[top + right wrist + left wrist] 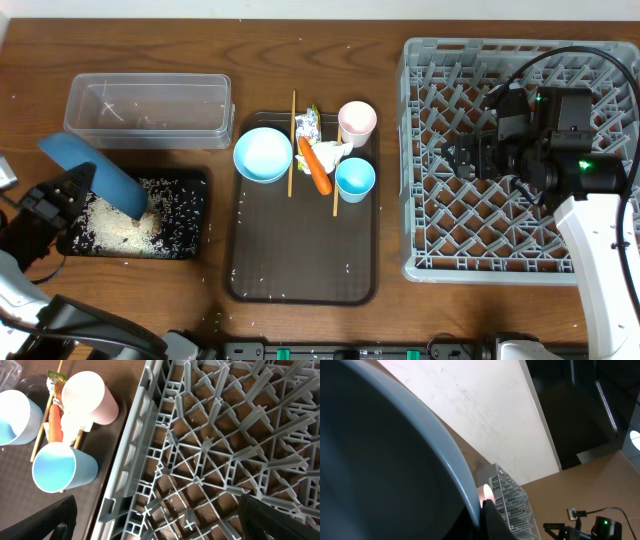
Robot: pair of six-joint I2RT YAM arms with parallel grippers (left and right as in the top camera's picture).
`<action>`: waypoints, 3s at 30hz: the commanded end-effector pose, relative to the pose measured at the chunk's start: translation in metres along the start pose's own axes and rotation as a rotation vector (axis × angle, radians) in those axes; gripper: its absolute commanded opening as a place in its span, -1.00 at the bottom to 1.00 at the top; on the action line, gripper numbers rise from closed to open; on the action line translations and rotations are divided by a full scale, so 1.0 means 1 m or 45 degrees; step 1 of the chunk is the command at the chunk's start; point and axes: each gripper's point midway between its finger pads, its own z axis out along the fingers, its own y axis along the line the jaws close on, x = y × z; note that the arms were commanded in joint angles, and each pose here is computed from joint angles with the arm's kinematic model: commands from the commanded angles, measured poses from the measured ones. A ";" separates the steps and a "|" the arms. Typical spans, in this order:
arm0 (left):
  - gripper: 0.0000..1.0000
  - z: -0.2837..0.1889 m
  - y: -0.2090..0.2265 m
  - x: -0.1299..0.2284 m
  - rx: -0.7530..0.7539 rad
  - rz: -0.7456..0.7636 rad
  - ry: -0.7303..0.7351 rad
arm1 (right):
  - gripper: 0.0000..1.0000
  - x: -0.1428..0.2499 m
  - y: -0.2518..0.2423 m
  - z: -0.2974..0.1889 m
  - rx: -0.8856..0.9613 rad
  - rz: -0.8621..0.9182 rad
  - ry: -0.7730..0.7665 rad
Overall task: Sort waste into correct bins and load items into the dishwasher rack
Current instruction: 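Tip the rice bowl with the left gripper, pouring rice onto the tray, then raise the emptied rice bowl with the left gripper, then lower the large blue bowl onto the middle tray with the left gripper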
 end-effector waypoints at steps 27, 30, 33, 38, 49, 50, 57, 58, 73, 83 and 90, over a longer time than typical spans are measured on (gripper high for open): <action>-0.88 0.057 -0.087 0.020 0.190 0.596 0.205 | 0.93 -0.004 -0.001 -0.004 -0.003 0.016 -0.011; -0.88 0.074 -0.095 0.036 0.061 0.648 0.293 | 0.93 -0.002 -0.001 -0.004 -0.004 0.019 -0.002; -0.88 0.087 -0.099 0.059 -0.085 0.699 0.383 | 0.93 -0.002 -0.001 -0.004 -0.003 0.019 -0.002; -0.88 0.102 -0.110 0.111 -0.198 0.789 0.579 | 0.93 -0.002 -0.001 -0.004 -0.003 0.019 -0.001; -0.88 0.112 -0.086 0.236 -0.530 1.040 1.139 | 0.93 -0.002 -0.001 -0.004 -0.003 0.019 -0.002; -0.88 0.113 -0.084 0.244 -0.554 1.064 1.172 | 0.93 -0.002 -0.001 -0.004 -0.003 0.019 -0.002; -0.88 0.124 -0.059 0.311 -0.608 1.197 1.489 | 0.93 -0.002 -0.001 -0.004 -0.003 0.018 -0.002; -0.88 0.124 -0.054 0.319 -0.626 1.204 1.530 | 0.93 -0.002 -0.001 -0.004 -0.003 0.018 -0.001; -0.88 0.127 -0.007 0.365 -0.845 1.181 1.738 | 0.94 -0.004 -0.001 -0.004 -0.002 0.015 -0.012; -0.85 0.120 -0.021 0.388 -0.756 1.095 1.802 | 0.94 -0.007 -0.001 -0.004 -0.001 0.011 -0.026; 0.27 0.113 -0.025 0.391 -0.749 1.043 1.834 | 0.99 -0.010 -0.001 -0.004 -0.001 0.006 -0.040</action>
